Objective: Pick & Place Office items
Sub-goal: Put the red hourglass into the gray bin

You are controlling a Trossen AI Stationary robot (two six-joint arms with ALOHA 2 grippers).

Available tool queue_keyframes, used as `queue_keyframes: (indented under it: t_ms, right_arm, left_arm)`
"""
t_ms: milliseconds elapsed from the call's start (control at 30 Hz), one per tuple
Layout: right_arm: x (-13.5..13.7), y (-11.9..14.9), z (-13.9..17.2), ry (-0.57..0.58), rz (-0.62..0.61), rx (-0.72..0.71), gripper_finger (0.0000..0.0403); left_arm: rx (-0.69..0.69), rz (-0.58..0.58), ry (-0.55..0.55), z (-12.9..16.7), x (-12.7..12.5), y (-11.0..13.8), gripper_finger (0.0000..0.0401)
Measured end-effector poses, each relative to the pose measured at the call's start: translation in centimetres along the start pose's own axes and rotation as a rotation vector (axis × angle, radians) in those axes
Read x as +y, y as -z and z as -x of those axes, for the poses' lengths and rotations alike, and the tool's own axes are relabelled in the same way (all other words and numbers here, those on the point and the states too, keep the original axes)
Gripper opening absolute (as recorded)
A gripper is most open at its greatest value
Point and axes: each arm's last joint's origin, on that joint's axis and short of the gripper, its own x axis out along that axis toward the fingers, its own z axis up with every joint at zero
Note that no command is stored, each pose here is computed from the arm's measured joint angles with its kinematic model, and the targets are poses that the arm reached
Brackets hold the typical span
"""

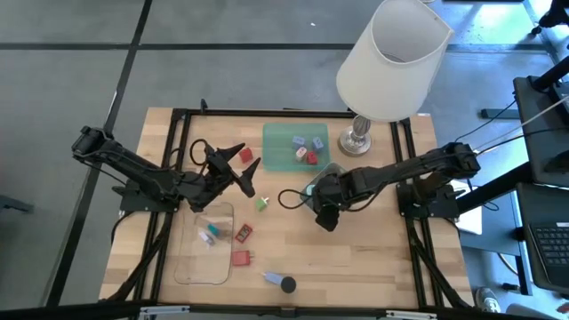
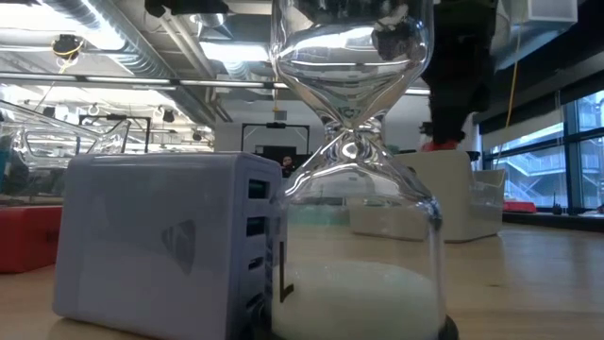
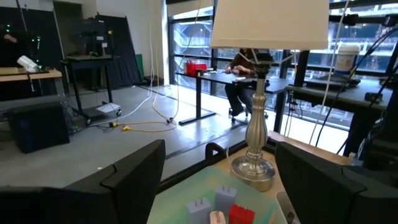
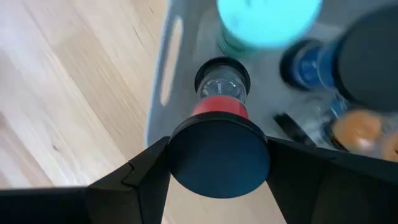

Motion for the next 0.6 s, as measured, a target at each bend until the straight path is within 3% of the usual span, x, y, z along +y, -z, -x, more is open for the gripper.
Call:
queue_keyframes:
  t_ms: [600]
  right_arm:
    - [-0.40, -0.95, -0.02, -0.025, 0.012, -0.038, 0.0250]
  left_arm:
    - [0.013, -0.033, 0.000, 0.00, 0.01, 0.29, 0.0301]
